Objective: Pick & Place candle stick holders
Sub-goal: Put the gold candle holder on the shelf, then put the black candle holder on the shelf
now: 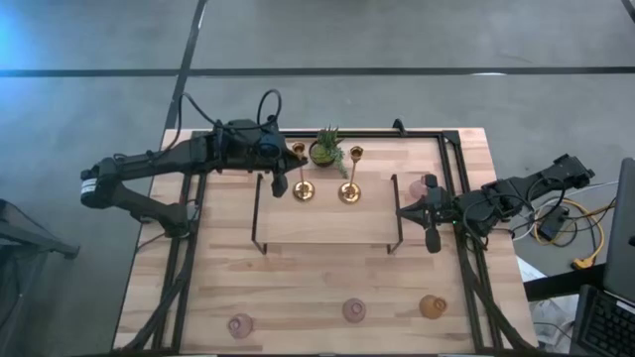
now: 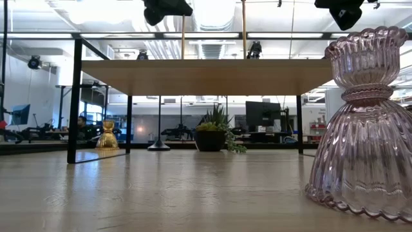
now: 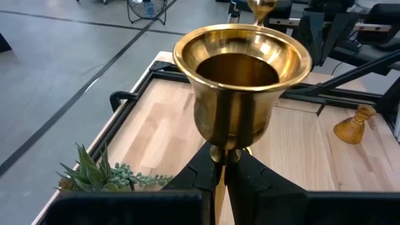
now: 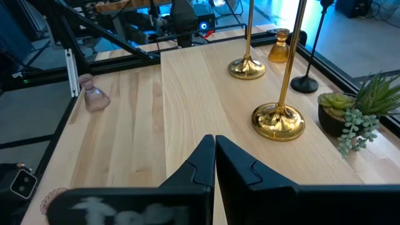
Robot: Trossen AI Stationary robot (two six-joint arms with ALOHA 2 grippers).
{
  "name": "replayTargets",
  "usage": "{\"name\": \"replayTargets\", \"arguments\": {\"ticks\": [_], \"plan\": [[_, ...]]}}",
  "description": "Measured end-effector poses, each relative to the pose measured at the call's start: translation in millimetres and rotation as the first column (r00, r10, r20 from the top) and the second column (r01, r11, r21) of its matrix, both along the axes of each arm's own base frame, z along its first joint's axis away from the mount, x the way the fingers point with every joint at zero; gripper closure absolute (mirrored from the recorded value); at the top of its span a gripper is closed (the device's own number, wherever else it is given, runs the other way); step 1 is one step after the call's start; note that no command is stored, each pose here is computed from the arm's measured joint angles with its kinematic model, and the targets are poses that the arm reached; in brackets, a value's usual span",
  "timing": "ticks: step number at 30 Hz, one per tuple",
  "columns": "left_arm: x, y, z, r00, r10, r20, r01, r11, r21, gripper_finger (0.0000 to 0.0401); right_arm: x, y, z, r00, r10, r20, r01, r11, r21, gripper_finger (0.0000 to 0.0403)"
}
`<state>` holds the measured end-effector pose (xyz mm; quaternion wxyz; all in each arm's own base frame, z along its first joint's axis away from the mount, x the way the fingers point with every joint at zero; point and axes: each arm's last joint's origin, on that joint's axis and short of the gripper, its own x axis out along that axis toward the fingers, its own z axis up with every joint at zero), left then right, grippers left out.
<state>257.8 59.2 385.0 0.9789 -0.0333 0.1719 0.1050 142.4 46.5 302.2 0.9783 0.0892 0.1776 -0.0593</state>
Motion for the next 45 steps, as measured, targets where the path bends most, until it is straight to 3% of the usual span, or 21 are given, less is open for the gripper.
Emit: {"name": "replayTargets", "arguments": {"ticks": [16, 32, 45], "plan": [[-0.3, 0.2, -1.0, 1.000, -0.016, -0.002, 0.016, 1.000, -0.024, 0.0355, 0.0, 0.0, 0.1, 1.000, 0.000, 0.000, 0.000, 1.000, 0.000, 0.0394], [-12.2, -2.9, 9.2, 0.999, -0.026, 0.040, 0.026, 1.000, -0.016, 0.0222, -0.1, 0.0, 0.4, 1.000, -0.001, 0.002, 0.001, 1.000, 0.005, 0.0394], [-42.2, -10.0, 12.2, 0.998, -0.036, -0.049, 0.036, 0.999, -0.010, 0.0195, 0.8, 0.4, 2.9, 1.000, -0.001, 0.028, 0.000, 1.000, 0.016, 0.0394]]}}
